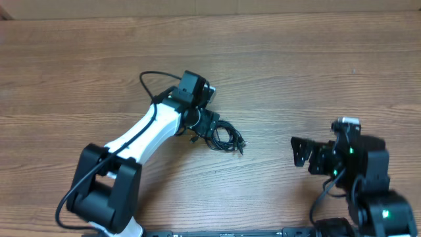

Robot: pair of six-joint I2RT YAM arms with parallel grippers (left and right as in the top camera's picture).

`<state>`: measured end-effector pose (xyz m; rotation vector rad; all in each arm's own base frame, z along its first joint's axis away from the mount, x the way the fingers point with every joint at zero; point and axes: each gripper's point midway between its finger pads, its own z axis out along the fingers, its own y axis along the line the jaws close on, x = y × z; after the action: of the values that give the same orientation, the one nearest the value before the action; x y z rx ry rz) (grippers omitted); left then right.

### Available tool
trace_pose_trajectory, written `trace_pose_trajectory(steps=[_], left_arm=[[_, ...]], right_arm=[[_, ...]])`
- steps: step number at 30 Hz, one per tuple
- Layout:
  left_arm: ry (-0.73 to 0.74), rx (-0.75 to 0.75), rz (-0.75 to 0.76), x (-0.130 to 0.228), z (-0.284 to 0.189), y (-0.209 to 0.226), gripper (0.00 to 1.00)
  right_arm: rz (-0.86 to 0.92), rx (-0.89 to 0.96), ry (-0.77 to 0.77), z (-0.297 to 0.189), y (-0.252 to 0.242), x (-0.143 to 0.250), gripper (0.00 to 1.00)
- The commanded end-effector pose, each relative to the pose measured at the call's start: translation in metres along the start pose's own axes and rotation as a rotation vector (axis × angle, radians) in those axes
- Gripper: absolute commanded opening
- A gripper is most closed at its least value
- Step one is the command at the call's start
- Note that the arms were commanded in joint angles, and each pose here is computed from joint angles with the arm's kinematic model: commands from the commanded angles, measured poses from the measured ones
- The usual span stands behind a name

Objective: Untangle cables
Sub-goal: 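Move the left gripper to the black cable bundle and grasp it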

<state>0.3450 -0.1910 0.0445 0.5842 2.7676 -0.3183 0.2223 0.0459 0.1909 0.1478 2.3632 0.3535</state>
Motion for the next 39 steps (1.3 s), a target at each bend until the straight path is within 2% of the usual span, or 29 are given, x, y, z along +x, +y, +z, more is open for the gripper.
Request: trace_pose_trajectory(steps=[1,9,11,16,20,22,27,30,35,39], left_arm=[[0.016,0.006,0.05,-0.007,0.011,-0.008,0.77],[0.033,0.028,0.111,-0.002,0.02,-0.024,0.73],[0.042,0.029,0.116,0.0,0.021,-0.026,0.69],[0.075,0.021,0.111,0.008,0.028,-0.024,0.49],[0.096,0.022,0.107,0.012,0.033,-0.023,0.43],[0.106,0.023,0.104,0.015,0.036,-0.023,0.34],[0.132,0.027,0.1,0.021,0.037,-0.023,0.2],[0.14,0.03,0.098,0.023,0.036,-0.023,0.04],[0.121,0.033,0.099,0.014,0.026,-0.025,0.04],[0.053,0.037,0.115,-0.015,-0.003,-0.032,0.04]], right_arm=[[0.0,-0.001,0.031,-0.001,0.008,-0.019,1.0],[0.024,0.036,0.176,0.026,0.001,-0.006,1.0],[0.03,0.048,0.215,0.03,-0.002,0.0,1.0],[0.039,0.048,0.266,0.037,-0.002,0.008,1.0],[0.039,0.047,0.266,0.038,-0.002,0.007,1.0],[0.039,0.047,0.266,0.038,-0.002,0.007,1.0],[0.04,0.04,0.268,0.038,-0.001,0.007,1.0],[0.043,0.015,0.27,0.038,0.003,0.007,1.0],[0.045,-0.056,0.258,0.039,0.016,0.003,1.0],[0.037,-0.17,0.211,0.04,0.036,-0.011,1.0]])
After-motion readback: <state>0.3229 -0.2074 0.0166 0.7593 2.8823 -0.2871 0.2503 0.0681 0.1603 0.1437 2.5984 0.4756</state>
